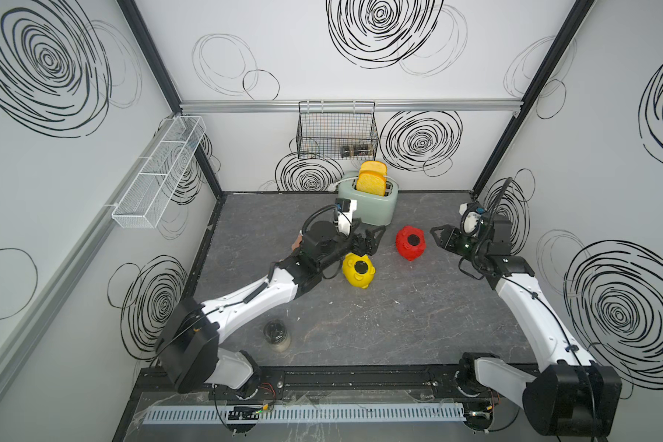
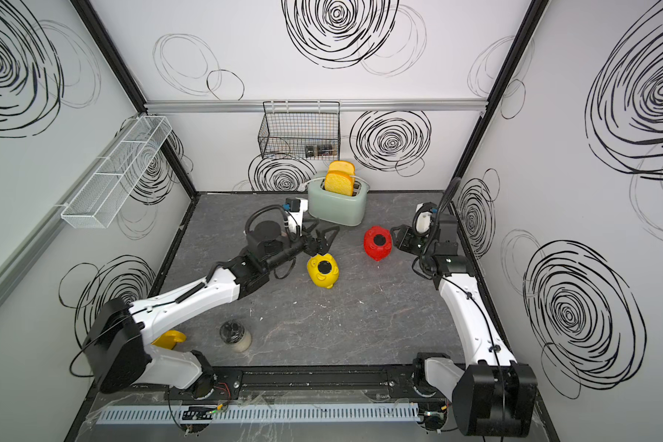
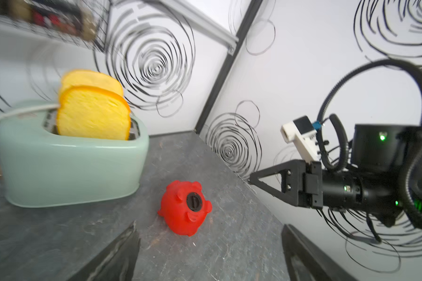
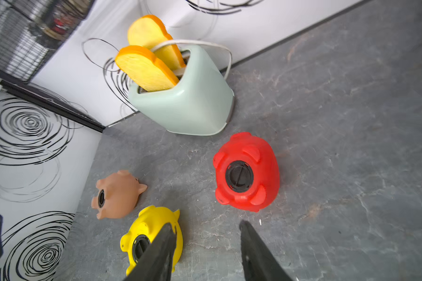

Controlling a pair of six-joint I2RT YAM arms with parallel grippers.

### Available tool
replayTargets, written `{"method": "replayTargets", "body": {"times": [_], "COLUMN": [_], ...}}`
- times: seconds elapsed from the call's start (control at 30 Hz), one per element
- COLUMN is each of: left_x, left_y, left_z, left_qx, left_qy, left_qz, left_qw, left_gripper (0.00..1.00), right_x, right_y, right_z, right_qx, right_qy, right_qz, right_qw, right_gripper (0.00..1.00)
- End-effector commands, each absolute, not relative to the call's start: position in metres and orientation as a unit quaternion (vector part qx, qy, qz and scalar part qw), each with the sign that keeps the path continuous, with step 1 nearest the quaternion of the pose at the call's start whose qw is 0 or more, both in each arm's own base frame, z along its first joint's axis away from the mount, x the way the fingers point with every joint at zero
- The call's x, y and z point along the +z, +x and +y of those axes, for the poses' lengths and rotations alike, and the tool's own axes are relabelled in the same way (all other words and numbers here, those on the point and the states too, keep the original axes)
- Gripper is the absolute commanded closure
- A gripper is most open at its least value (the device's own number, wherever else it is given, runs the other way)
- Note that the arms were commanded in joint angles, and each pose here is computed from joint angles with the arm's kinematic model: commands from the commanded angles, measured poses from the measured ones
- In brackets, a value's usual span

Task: Close piggy banks
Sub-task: Hold the piggy bank at the center of the board, then reset both arms

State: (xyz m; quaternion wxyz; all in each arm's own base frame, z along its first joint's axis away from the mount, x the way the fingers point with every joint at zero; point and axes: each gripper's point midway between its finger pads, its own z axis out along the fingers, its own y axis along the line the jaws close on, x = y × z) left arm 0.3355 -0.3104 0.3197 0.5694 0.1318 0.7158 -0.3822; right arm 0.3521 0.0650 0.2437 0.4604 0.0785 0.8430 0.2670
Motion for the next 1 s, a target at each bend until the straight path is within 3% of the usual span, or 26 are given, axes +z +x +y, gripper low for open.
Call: {"method": "replayTargets", "body": {"times": [0.0,0.17,0.23,0.3,0.5,0.97], "left_x": [0.344,0.332,0.323,0.306,0.260,0.216], "left_y": [0.328,0.314,0.307,0.300,0.281,0.277], "left_z": [-0.262,-0.183,-0.153,-0.120,-0.052,0.004], "left_qx": [-0.308,-0.188,-0.154,-0.123,-0.040,0.049], "left_qy": [0.102,0.044,0.023,-0.010,-0.096,-0.168], "left_qz": [0.694,0.705,0.696,0.691,0.669,0.667], "left_qw": [0.642,0.683,0.701,0.712,0.736,0.724], "left_gripper": [0.05,0.01,0.00,0.03,0.04,0.04], "right_x": [0.287,0.288,0.279,0.269,0.252,0.205], "right_y": [0.354,0.341,0.335,0.328,0.310,0.305], "right_z": [0.061,0.039,0.022,0.007,-0.011,-0.024], "right_qx": [0.272,0.213,0.180,0.154,0.109,0.055], "right_qy": [0.043,0.054,0.089,0.121,0.138,0.129], "right_qz": [0.780,0.747,0.741,0.732,0.707,0.711], "right_qw": [0.562,0.628,0.641,0.652,0.685,0.689], "right_gripper": [0.49,0.36,0.14,0.05,0.00,0.01]}}
